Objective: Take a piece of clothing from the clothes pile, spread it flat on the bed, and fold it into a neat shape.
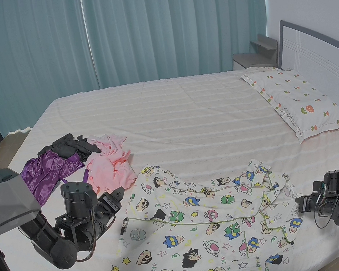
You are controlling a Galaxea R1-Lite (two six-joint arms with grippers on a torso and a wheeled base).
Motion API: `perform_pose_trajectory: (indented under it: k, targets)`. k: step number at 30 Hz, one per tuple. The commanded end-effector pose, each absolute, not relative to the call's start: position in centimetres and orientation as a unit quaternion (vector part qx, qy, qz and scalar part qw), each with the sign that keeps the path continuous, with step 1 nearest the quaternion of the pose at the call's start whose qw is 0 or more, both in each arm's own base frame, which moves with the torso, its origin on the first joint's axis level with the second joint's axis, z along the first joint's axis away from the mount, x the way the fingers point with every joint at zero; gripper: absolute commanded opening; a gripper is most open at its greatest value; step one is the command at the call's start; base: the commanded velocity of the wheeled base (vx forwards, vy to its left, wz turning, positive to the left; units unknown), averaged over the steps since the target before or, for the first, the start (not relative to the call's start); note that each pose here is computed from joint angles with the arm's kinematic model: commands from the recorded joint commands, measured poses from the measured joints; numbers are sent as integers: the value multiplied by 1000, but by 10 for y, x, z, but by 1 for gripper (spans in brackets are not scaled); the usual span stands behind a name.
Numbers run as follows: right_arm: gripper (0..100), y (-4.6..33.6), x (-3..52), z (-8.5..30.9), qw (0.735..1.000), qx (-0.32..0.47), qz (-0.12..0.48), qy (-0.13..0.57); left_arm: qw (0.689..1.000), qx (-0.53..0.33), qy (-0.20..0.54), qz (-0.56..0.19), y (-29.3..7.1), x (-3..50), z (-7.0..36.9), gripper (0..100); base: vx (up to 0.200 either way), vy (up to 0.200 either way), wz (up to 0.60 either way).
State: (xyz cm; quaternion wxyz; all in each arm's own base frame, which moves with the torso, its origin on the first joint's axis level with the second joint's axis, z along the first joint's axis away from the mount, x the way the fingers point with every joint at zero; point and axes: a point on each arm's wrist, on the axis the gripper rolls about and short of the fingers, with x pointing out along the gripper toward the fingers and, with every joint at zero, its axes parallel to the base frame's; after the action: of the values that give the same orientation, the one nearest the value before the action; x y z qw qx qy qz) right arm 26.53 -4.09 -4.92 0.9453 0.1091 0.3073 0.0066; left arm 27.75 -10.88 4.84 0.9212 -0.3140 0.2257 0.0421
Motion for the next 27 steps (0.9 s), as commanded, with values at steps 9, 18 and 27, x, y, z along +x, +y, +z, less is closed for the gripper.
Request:
perform_pose_trajectory:
  k: [9,18,27]
  targets:
    - [0,-69,277,-46,957,113,-37,266,921,-297,246,44,-111,273,38,100,0,0,0]
    - [100,-70,275,-46,955,117,-44,267,915,-283,284,42,-116,269,18,100,0,0,0]
    - [100,-61,259,-22,952,161,-40,259,878,-262,399,-37,-122,230,-3,100,0,0,0]
